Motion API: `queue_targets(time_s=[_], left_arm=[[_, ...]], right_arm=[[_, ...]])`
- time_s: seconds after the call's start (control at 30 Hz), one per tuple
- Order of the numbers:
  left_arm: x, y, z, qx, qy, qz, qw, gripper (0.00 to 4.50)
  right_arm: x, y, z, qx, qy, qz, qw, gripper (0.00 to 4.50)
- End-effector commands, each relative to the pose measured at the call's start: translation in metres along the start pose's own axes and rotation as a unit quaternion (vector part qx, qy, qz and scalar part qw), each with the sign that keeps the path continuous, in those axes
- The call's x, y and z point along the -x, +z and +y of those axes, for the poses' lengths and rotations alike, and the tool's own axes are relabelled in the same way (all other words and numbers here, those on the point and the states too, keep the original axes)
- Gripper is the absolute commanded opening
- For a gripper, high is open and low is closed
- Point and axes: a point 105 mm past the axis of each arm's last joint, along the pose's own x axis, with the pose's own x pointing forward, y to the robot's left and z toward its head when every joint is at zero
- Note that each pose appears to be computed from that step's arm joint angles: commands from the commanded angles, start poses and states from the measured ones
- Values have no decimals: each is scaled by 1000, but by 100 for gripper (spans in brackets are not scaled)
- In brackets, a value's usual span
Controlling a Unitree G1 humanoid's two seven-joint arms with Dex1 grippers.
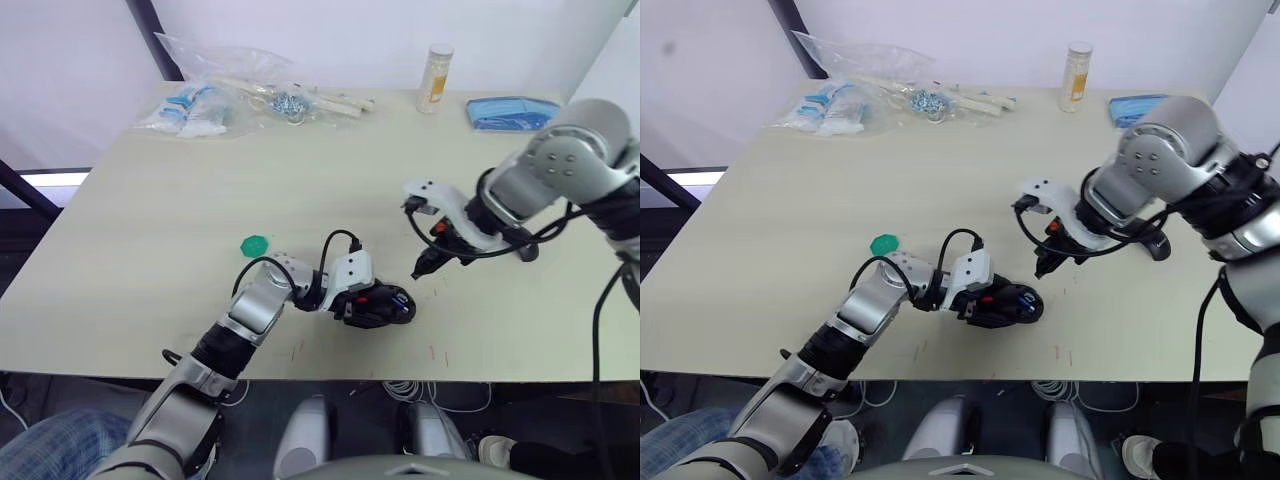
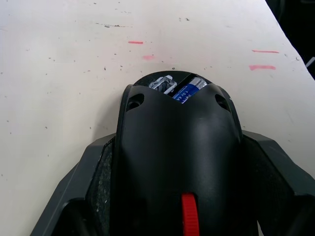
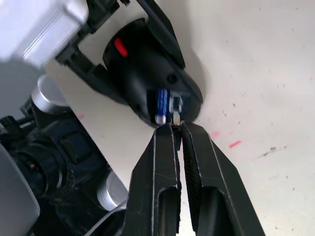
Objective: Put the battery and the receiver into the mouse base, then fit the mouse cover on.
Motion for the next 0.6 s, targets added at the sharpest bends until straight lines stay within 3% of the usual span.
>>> queue_targets(time_s=[0.03, 0.6], left_arm=[[-5, -8, -2, 7, -6, 21, 1000, 294], [-4, -9, 1, 18, -5, 30, 999, 294]], right_arm=[[0, 2, 0, -17, -8, 10, 1000, 0], [-21, 3, -1, -52, -32, 32, 998, 0]])
